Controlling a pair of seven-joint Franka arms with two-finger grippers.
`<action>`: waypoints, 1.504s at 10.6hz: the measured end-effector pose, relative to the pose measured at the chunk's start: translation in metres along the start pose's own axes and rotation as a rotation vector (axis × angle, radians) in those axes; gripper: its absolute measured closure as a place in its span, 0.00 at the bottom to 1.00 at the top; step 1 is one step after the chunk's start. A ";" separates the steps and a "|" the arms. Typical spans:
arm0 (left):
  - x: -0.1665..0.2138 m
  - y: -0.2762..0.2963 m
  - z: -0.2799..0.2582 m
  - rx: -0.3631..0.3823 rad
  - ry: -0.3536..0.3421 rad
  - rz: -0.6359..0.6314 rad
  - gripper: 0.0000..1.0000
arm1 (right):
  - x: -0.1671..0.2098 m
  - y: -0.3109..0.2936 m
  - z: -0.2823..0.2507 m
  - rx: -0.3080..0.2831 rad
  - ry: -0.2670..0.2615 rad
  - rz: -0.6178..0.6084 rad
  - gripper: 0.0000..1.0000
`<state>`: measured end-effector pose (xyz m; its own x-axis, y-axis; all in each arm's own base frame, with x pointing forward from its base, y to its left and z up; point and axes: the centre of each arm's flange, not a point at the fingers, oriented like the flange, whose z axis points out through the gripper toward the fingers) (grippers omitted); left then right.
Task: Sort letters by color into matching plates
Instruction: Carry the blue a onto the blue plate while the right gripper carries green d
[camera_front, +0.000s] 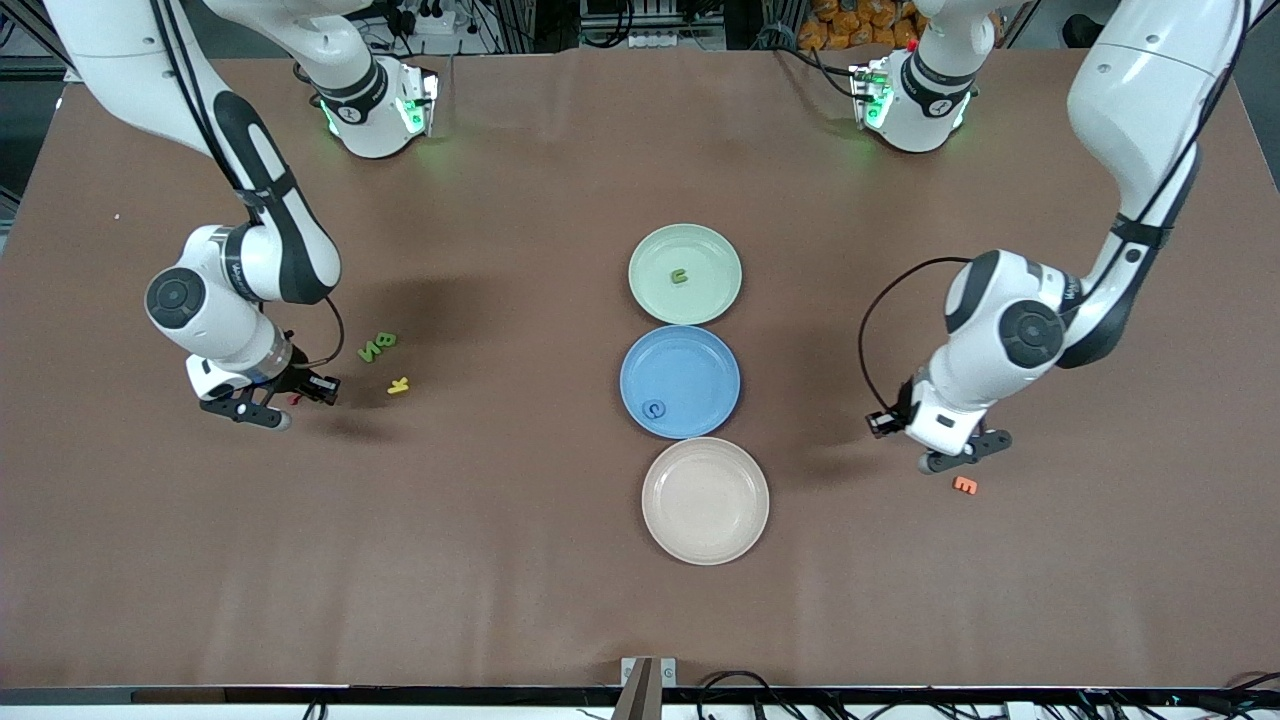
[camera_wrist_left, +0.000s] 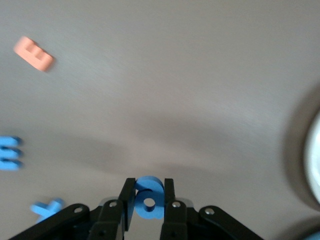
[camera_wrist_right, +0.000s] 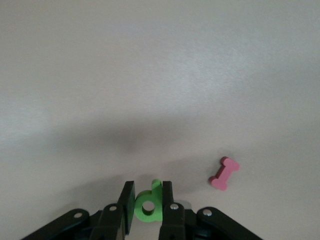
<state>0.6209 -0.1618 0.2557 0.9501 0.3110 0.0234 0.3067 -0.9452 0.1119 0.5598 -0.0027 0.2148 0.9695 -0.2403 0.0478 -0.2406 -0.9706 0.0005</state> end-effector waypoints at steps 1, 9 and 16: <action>-0.013 0.021 0.001 -0.003 -0.003 -0.014 0.73 | 0.005 -0.010 -0.012 0.006 -0.003 -0.011 0.74; -0.093 0.159 0.011 -0.063 -0.025 -0.076 0.73 | -0.002 -0.163 -0.082 0.095 -0.003 -0.024 0.74; -0.134 0.207 0.028 -0.061 -0.033 -0.061 0.44 | -0.044 -0.237 -0.092 0.132 -0.018 -0.067 0.74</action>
<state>0.5584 -0.4015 0.2481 0.9313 0.3637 -0.0184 0.3613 -0.9164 0.1724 0.5700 0.2390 0.3047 0.9842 -0.1740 0.0338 -0.1684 -0.9773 -0.1287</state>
